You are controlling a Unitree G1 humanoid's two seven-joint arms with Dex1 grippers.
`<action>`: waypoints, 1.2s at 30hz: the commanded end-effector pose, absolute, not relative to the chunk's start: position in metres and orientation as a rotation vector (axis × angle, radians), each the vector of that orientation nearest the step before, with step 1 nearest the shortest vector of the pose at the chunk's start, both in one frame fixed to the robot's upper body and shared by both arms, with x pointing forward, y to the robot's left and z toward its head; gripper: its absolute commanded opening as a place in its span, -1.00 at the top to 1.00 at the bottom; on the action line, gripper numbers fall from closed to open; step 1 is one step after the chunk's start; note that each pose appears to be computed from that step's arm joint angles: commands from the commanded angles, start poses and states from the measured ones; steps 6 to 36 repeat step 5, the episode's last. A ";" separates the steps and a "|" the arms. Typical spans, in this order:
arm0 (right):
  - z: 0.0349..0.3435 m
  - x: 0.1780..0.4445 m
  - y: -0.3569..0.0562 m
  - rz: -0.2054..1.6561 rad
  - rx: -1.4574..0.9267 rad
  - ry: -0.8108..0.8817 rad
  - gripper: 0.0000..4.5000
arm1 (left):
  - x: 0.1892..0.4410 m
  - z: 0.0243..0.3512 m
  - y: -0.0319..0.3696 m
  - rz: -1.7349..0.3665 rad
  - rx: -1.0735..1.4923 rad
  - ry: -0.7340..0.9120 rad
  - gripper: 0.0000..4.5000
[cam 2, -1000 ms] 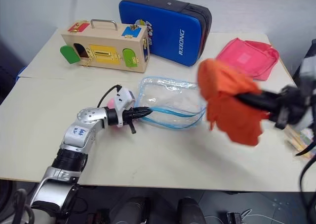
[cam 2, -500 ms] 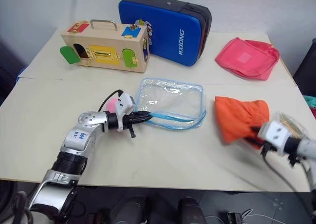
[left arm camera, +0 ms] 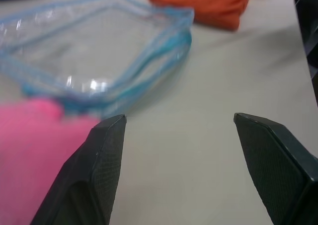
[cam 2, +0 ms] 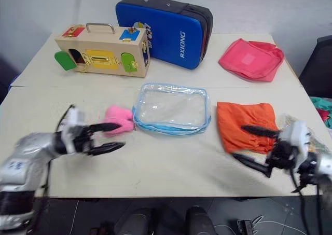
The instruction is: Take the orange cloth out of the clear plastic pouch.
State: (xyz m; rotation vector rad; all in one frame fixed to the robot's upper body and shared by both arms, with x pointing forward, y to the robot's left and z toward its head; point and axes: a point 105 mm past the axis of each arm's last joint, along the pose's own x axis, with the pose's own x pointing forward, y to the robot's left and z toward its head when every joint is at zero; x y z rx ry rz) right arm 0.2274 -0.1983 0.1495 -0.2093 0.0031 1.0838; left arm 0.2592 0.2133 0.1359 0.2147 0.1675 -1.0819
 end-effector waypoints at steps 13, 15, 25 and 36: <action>0.127 0.242 -0.183 1.040 -0.266 -0.088 -1.00 | 0.257 0.135 0.251 -0.825 0.363 0.048 -0.62; 0.127 0.242 -0.183 1.040 -0.266 -0.088 -1.00 | 0.257 0.135 0.251 -0.825 0.363 0.048 -0.62; 0.127 0.242 -0.183 1.040 -0.266 -0.088 -1.00 | 0.257 0.135 0.251 -0.825 0.363 0.048 -0.62; 0.127 0.242 -0.183 1.040 -0.266 -0.088 -1.00 | 0.257 0.135 0.251 -0.825 0.363 0.048 -0.62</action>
